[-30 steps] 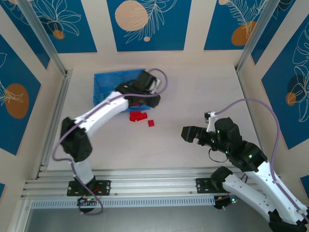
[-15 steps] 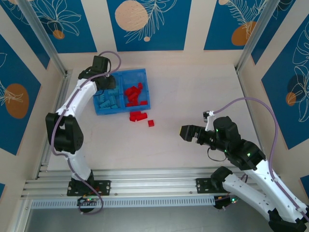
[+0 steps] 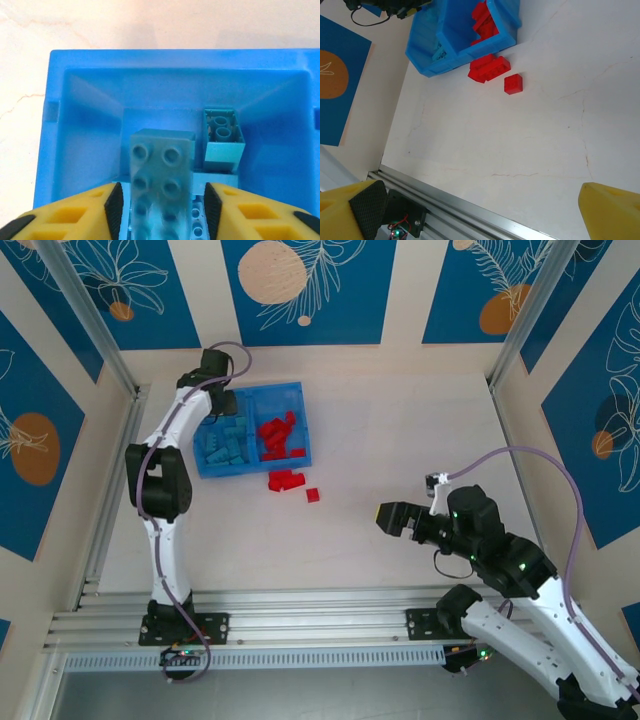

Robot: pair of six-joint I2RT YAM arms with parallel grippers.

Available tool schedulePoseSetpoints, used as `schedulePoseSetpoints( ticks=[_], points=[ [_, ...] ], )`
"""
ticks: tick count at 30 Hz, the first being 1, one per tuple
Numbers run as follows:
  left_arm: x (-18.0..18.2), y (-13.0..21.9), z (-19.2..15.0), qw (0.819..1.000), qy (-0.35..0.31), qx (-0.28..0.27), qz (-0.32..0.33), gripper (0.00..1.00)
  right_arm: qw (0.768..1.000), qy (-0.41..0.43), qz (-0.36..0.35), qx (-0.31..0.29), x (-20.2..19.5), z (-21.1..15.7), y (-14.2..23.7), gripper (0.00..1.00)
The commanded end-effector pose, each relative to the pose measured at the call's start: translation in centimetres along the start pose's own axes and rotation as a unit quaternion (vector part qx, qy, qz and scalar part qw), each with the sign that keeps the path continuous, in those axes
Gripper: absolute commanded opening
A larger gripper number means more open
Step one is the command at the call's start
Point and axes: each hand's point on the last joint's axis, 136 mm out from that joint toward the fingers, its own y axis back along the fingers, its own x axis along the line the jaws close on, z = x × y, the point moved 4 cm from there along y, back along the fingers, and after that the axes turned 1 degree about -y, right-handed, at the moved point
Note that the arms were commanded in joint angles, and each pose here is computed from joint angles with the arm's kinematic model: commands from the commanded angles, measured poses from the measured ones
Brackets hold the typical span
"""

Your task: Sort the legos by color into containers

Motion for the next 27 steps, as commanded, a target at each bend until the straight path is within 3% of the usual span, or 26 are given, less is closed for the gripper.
schedulePoseSetpoints(
  ticks=[1,6,11,15,19,22,27],
  points=[
    [1.1,0.8,0.3,1.0,0.01,0.004,0.004,0.55,1.0,-0.008,0.009,0.001,0.5,0.1,0.9,1.0],
    [0.1,5.9,0.6,0.995,0.053,-0.031,-0.079,0.57,1.0,-0.006,0.012,0.0,0.8,0.4,0.0,1.0],
    [-2.8,17.2,-2.7,0.965,0.054,-0.114,-0.228,0.57,1.0,0.011,-0.004,0.016,0.9,0.7,-2.8,0.99],
    [-5.6,26.6,-8.5,0.93,-0.059,-0.186,-0.313,0.56,0.998,0.046,-0.023,0.036,1.4,1.0,-6.2,0.99],
    [-7.7,33.2,-16.6,0.852,-0.231,-0.198,-0.427,0.53,0.992,0.087,-0.058,0.068,1.9,1.1,-10.9,0.99],
    [-7.0,35.1,-22.1,0.809,-0.322,-0.167,-0.462,0.54,0.983,0.122,-0.116,0.078,1.4,1.2,-14.6,1.0],
    [-5.3,34.3,-27.1,0.793,-0.369,-0.12,-0.469,0.6,0.964,0.165,-0.181,0.105,0.7,0.9,-20.7,1.0]
  ],
)
